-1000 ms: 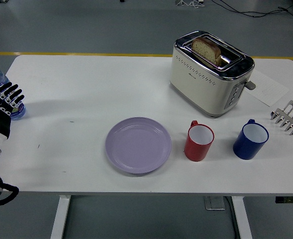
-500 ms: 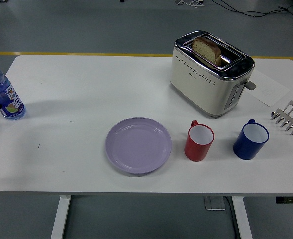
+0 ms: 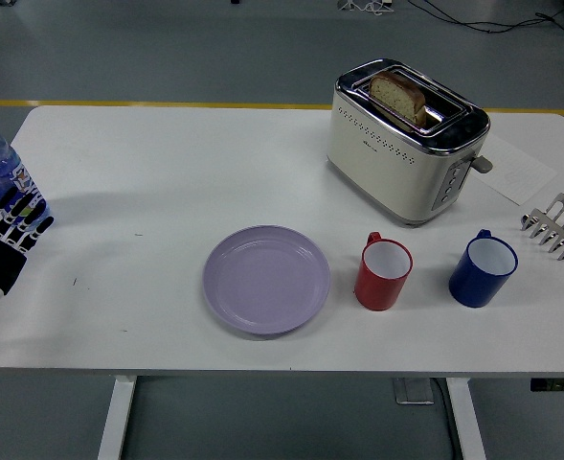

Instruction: Push plate across desktop

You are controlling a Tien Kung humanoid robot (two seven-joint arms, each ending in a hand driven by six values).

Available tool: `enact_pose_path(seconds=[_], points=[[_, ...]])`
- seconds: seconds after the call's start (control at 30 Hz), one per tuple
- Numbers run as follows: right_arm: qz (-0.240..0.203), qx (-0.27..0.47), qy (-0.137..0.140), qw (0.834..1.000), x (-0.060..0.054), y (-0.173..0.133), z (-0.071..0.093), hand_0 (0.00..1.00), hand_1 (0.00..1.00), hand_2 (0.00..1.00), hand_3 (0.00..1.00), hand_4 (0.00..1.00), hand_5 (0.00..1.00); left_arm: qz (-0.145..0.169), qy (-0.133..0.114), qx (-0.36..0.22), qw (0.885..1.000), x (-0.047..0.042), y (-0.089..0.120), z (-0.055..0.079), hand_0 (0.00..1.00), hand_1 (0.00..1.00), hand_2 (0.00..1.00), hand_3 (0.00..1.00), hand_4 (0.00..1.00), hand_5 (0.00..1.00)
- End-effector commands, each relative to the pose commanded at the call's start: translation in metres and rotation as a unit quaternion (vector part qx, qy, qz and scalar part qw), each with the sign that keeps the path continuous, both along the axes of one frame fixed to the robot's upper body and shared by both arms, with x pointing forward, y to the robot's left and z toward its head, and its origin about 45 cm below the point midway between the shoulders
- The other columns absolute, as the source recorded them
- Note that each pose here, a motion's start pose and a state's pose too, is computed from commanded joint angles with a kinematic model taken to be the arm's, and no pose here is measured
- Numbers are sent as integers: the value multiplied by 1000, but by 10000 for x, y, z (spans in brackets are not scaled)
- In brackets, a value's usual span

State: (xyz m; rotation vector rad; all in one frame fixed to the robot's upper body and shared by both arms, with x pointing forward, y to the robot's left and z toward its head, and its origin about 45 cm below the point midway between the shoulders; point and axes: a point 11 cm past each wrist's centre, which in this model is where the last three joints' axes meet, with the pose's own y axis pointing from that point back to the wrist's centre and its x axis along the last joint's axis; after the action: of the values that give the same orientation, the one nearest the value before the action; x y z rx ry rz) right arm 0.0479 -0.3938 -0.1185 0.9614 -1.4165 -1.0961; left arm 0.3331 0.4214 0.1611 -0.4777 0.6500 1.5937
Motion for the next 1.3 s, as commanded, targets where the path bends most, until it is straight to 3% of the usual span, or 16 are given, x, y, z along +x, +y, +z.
enact_pose_path(seconds=[1.3], points=[[10, -5, -7, 1000, 116, -20, 21, 627, 579, 666, 608, 461, 355, 42, -5, -8, 999, 10, 72, 4, 593, 669, 674, 654, 519, 998]])
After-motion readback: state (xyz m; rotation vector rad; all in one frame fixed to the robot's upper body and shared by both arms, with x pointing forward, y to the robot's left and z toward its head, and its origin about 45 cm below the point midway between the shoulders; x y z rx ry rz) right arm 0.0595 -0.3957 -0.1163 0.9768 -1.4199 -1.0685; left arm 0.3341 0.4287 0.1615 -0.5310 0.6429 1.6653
